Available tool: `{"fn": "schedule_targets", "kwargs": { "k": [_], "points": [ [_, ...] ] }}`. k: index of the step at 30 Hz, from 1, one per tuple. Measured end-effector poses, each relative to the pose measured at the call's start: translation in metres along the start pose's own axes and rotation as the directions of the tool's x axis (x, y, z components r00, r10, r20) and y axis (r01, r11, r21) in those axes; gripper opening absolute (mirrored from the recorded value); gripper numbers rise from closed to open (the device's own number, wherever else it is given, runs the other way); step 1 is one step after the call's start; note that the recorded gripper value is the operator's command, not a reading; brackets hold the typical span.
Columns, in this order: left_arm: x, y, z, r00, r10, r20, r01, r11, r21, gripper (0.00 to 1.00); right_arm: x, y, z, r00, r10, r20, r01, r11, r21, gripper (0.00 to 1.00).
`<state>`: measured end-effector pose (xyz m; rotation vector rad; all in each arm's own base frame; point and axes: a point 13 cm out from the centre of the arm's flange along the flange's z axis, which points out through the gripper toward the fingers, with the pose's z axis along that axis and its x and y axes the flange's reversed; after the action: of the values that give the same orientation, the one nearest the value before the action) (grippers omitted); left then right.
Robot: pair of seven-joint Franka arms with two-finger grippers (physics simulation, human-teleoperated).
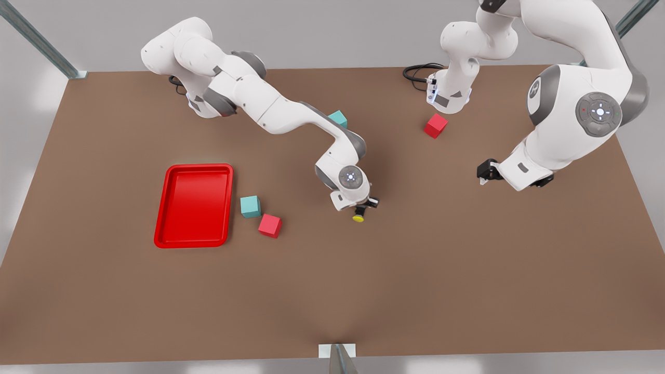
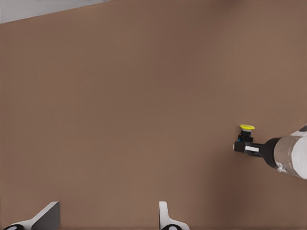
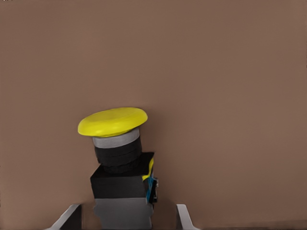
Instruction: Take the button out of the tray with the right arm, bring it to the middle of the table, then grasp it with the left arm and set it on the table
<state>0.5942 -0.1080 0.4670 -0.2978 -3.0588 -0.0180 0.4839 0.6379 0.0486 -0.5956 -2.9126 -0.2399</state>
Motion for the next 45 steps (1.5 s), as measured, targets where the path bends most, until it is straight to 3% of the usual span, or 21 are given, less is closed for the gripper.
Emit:
{"fn": "schedule_targets", "kwargs": {
  "k": [3, 5, 8, 11, 16, 20, 25, 39, 45],
  "points": [
    [-0.006, -0.020, 0.015, 0.999, 0.035, -0.020, -0.034, 0.999, 0.007, 1.00, 0.004, 0.032, -0.074, 0.999, 0.036, 0.031, -0.033, 0.995, -0.092, 1.00],
    [-0.013, -0.089, 0.052, 0.988, 0.139, -0.069, -0.138, 0.990, 0.017, 1.00, -0.008, 0.050, -0.179, 0.996, 0.065, 0.066, -0.052, 0.980, -0.190, 1.00],
    [-0.019, -0.210, 0.131, 0.957, 0.265, -0.120, -0.265, 0.964, 0.022, 1.00, -0.060, 0.020, -0.293, 0.987, 0.125, 0.099, -0.101, 0.971, -0.217, 1.00],
    [-0.030, -0.266, 0.194, 0.956, 0.272, -0.108, -0.271, 0.962, 0.025, 1.00, -0.126, -0.058, -0.368, 0.978, 0.164, 0.127, -0.144, 0.977, -0.155, 1.00],
    [-0.043, -0.287, 0.269, 0.979, 0.201, -0.044, -0.200, 0.979, 0.037, 1.00, -0.224, -0.294, -0.461, 0.952, 0.231, 0.200, -0.239, 0.971, 0.018, 1.00],
    [-0.014, -0.292, 0.321, 0.985, 0.170, -0.026, -0.169, 0.985, 0.041, 1.00, -0.237, -0.350, -0.481, 0.963, 0.069, 0.261, -0.116, 0.979, 0.168, 1.00],
    [0.003, -0.324, 0.363, 0.988, 0.155, -0.003, -0.154, 0.985, 0.073, 1.00, -0.237, -0.361, -0.489, 0.968, -0.100, 0.231, 0.039, 0.966, 0.255, 1.00],
    [-0.005, -0.326, 0.427, 1.000, 0.002, 0.002, -0.002, 0.995, 0.097, 1.00, -0.250, -0.394, -0.498, 0.953, -0.283, 0.111, 0.251, 0.938, 0.239, 1.00],
    [-0.010, -0.325, 0.430, 0.999, -0.037, 0.006, 0.036, 0.994, 0.102, 0.84, -0.255, -0.399, -0.510, 0.935, -0.336, 0.114, 0.304, 0.924, 0.234, 1.00]
  ]
}}
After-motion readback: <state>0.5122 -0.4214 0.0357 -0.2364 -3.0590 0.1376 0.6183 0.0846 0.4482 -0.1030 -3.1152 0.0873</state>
